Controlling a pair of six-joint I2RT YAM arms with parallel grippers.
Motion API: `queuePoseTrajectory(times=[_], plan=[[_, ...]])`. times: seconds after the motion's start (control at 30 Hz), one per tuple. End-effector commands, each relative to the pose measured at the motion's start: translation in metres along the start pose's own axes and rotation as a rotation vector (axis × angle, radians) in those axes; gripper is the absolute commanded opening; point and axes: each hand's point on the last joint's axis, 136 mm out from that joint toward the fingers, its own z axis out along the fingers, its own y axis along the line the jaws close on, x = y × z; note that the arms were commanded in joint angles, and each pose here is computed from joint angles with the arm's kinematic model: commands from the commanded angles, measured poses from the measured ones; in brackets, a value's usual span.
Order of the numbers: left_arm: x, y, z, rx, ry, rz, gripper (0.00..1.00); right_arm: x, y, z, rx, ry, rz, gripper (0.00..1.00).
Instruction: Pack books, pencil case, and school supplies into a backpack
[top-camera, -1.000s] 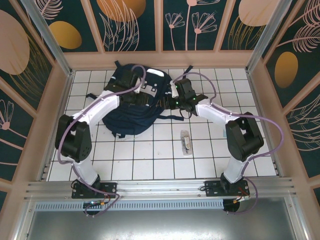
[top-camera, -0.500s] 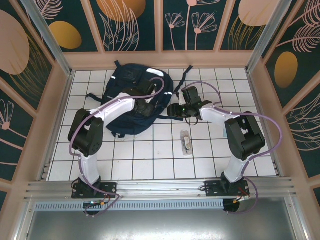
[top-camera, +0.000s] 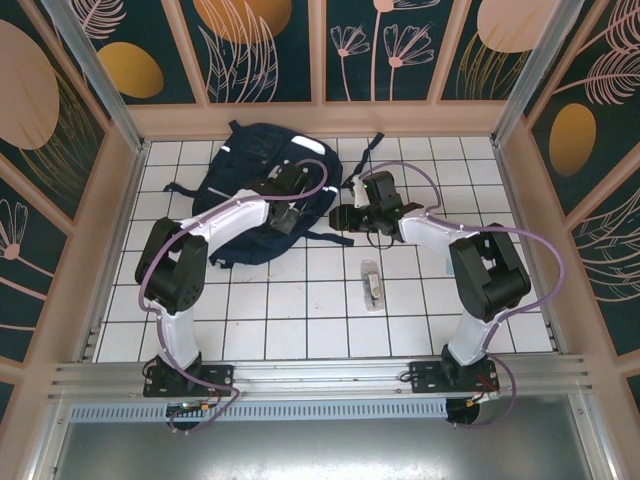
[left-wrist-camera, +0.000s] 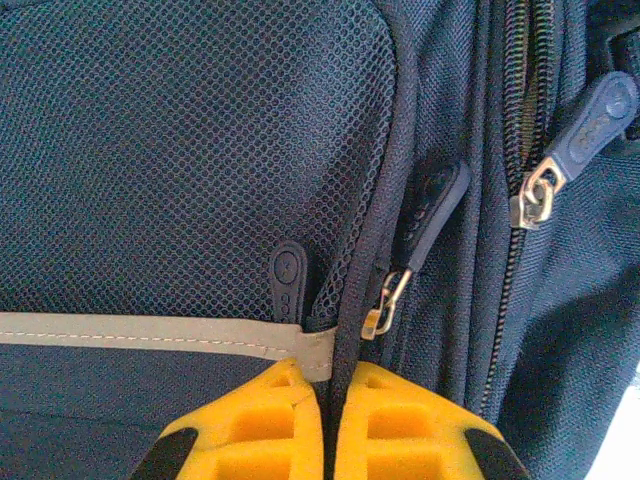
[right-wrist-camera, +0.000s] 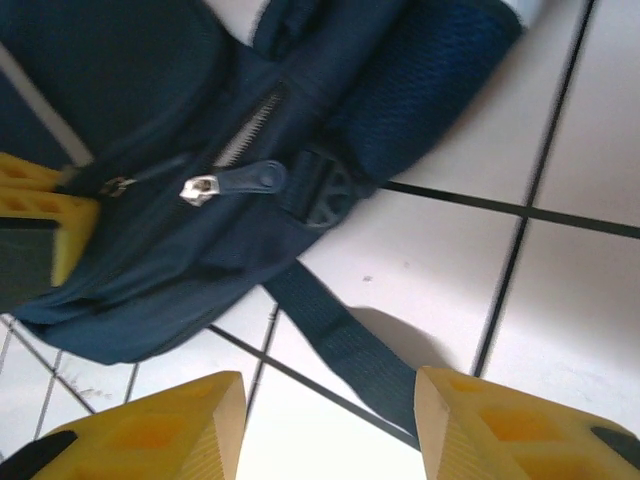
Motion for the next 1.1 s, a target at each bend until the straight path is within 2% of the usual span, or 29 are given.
queuePoseTrajectory(times=[0.0,0.17,0.27,0.43,0.5,0.57,0.63,0.67,0.77,0.87,1.07], plan=[[-0.009,-0.020,-0.022,0.161,-0.067,0.005,0.00,-0.024,0.037,-0.009,-0.151,-0.098,-0.107,0.50],[-0.019,-0.031,-0.053,0.330,-0.143,-0.040,0.00,-0.043,0.065,-0.008,-0.295,-0.203,-0.203,0.50],[-0.027,-0.038,-0.071,0.456,-0.186,-0.079,0.00,-0.045,0.080,-0.008,-0.367,-0.262,-0.270,0.43],[-0.036,-0.037,-0.090,0.546,-0.231,-0.117,0.00,-0.045,0.091,-0.005,-0.429,-0.314,-0.434,0.42],[-0.036,-0.033,-0.090,0.545,-0.233,-0.129,0.00,-0.046,0.091,0.002,-0.465,-0.287,-0.448,0.47],[-0.034,-0.032,-0.090,0.545,-0.233,-0.140,0.00,-0.051,0.086,0.006,-0.528,-0.250,-0.386,0.55],[-0.033,-0.031,-0.090,0.551,-0.237,-0.148,0.00,-0.059,0.077,0.013,-0.587,-0.200,-0.290,0.84],[-0.033,-0.030,-0.091,0.557,-0.237,-0.153,0.00,-0.061,0.070,0.019,-0.602,-0.160,-0.239,0.90],[-0.034,-0.028,-0.092,0.556,-0.242,-0.159,0.00,-0.055,0.067,0.030,-0.635,-0.089,-0.222,0.92],[-0.036,-0.026,-0.092,0.555,-0.249,-0.169,0.00,-0.040,0.076,0.029,-0.643,-0.073,-0.280,0.91],[-0.043,-0.028,-0.094,0.582,-0.268,-0.189,0.00,-0.019,0.080,0.033,-0.630,0.016,-0.253,0.87]])
